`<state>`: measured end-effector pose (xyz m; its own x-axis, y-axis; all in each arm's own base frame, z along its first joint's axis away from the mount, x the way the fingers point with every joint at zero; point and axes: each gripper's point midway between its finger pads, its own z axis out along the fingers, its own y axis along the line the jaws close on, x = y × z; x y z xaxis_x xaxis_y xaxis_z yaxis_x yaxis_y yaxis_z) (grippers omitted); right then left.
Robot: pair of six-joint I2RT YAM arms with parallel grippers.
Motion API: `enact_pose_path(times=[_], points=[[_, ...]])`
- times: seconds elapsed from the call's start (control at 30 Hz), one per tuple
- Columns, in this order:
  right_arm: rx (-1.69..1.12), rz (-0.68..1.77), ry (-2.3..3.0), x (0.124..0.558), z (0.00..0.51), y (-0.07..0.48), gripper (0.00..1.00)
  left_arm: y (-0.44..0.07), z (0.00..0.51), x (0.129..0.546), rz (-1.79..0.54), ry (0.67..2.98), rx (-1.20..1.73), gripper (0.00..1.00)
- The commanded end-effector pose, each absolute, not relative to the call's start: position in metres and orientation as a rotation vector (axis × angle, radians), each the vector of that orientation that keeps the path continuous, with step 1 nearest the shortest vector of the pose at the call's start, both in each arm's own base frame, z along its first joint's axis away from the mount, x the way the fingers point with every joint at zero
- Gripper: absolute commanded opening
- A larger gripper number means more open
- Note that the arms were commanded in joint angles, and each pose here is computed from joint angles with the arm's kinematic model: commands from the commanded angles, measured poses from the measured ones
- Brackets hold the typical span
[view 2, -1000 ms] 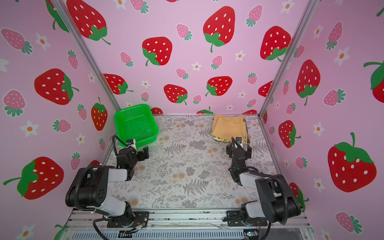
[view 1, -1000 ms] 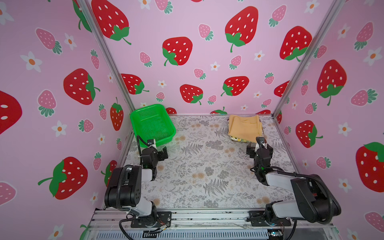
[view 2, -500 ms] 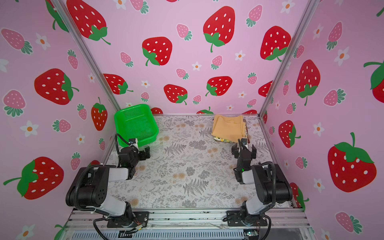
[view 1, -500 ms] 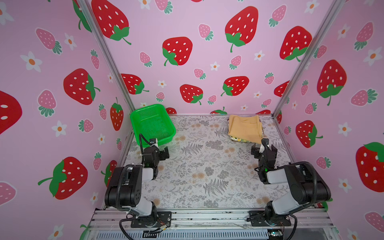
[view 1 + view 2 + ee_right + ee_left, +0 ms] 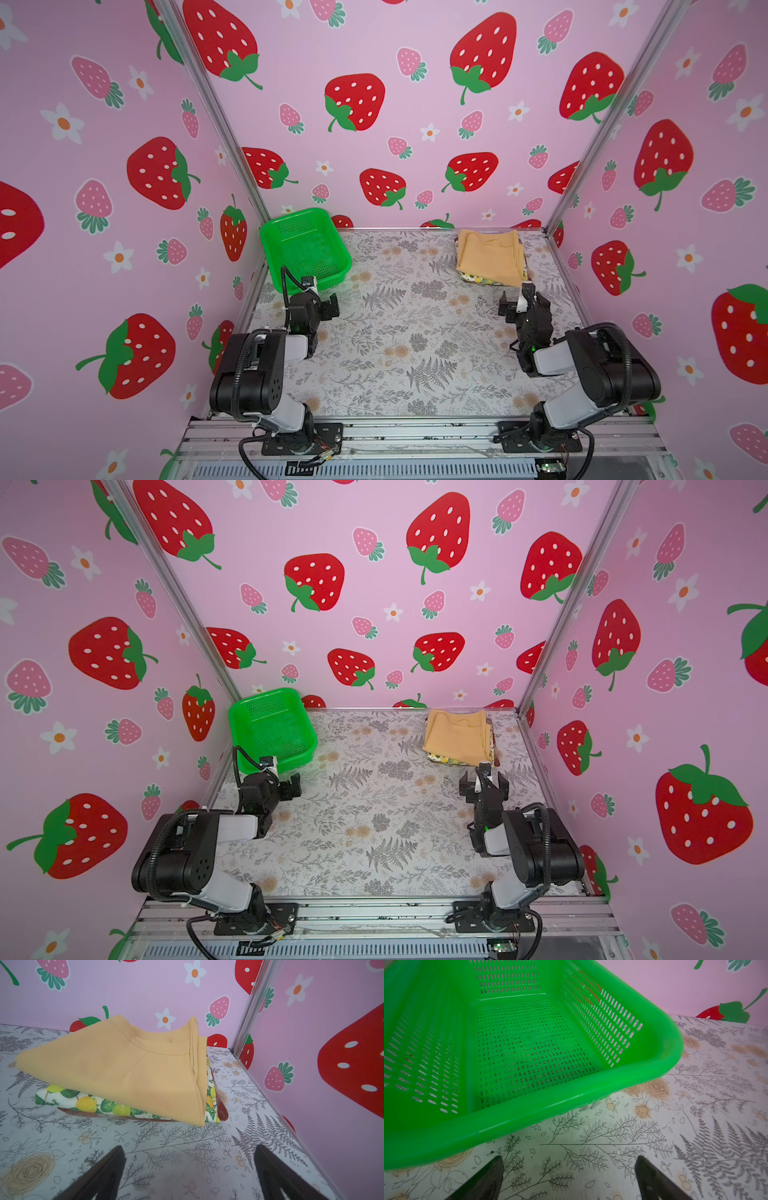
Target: Fold and stack the skirts
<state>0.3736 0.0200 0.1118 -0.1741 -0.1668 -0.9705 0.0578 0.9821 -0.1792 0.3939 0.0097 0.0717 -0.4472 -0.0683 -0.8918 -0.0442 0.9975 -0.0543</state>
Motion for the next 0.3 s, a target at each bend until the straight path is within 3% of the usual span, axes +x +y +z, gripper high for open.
enact_pose_path(times=[0.0, 0.27], points=[[-0.073, -0.185, 1.698, 0.3781, 0.1227, 0.0209, 1.00, 0.0061, 0.0850, 0.4038, -0.032, 2.000, -0.037, 0.99], [-0.095, -0.141, 1.722, 0.3834, 0.1189, 0.0223, 1.00, 0.0062, 0.0850, 0.4038, -0.033, 2.001, -0.038, 0.99]])
